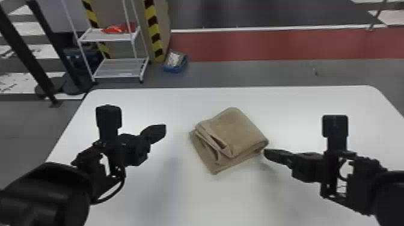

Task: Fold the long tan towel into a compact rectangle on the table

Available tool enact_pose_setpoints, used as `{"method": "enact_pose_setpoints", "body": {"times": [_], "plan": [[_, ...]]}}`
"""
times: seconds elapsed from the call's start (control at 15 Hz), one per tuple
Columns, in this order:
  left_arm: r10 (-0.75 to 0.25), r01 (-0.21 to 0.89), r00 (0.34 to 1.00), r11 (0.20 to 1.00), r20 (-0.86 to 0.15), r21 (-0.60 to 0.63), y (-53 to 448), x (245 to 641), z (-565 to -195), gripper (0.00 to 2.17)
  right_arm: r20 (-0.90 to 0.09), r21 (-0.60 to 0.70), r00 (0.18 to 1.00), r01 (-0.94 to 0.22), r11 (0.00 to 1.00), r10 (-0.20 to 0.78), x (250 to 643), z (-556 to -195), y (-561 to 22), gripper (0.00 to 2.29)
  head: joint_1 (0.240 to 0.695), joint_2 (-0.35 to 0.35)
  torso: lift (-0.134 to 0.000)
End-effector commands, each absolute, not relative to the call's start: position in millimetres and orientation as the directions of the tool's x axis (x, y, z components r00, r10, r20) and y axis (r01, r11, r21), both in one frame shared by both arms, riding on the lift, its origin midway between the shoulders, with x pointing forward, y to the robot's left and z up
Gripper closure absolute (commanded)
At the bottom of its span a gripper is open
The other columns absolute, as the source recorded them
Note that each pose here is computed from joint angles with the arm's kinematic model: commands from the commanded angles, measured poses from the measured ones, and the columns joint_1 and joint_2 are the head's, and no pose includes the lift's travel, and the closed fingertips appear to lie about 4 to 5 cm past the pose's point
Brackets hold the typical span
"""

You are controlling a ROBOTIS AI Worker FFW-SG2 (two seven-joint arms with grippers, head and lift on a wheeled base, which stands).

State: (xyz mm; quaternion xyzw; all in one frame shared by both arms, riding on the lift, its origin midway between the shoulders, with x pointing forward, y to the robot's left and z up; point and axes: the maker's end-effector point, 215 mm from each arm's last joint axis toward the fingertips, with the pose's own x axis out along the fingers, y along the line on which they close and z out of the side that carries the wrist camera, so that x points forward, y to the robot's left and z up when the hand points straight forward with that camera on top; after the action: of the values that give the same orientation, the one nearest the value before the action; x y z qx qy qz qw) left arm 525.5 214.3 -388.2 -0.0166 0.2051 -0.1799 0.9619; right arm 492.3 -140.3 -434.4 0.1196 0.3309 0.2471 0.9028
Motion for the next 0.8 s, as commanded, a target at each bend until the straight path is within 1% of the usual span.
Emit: {"method": "enact_pose_setpoints", "body": {"times": [0.0,0.2,0.4,0.47,0.6,0.73], "plan": [[-0.354,0.340,0.849,0.934,-0.392,-0.107,215,526,-390,1.91,-0.541,0.377,0.660,-0.363,0.852,0.521,512,-435,-133,1.65,0.695,0.080,-0.128],[-0.365,0.346,0.843,0.931,-0.395,-0.120,211,524,-393,1.91,-0.532,0.345,0.685,-0.362,0.866,0.498,555,-423,-123,1.65,0.695,0.085,-0.128],[-0.372,0.349,0.839,0.928,-0.398,-0.131,208,523,-396,1.91,-0.508,0.340,0.702,-0.370,0.864,0.500,601,-410,-110,1.65,0.695,0.091,-0.128],[-0.375,0.351,0.839,0.927,-0.395,-0.134,206,524,-395,1.91,-0.495,0.336,0.711,-0.375,0.864,0.500,611,-407,-108,1.65,0.695,0.094,-0.128],[-0.377,0.352,0.835,0.926,-0.400,-0.138,205,525,-399,1.91,-0.491,0.343,0.705,-0.384,0.857,0.512,608,-411,-105,1.65,0.695,0.096,-0.128],[-0.382,0.357,0.834,0.924,-0.398,-0.140,202,528,-402,1.91,-0.481,0.390,0.697,-0.373,0.842,0.532,585,-426,-116,1.65,0.695,0.097,-0.128]]}}
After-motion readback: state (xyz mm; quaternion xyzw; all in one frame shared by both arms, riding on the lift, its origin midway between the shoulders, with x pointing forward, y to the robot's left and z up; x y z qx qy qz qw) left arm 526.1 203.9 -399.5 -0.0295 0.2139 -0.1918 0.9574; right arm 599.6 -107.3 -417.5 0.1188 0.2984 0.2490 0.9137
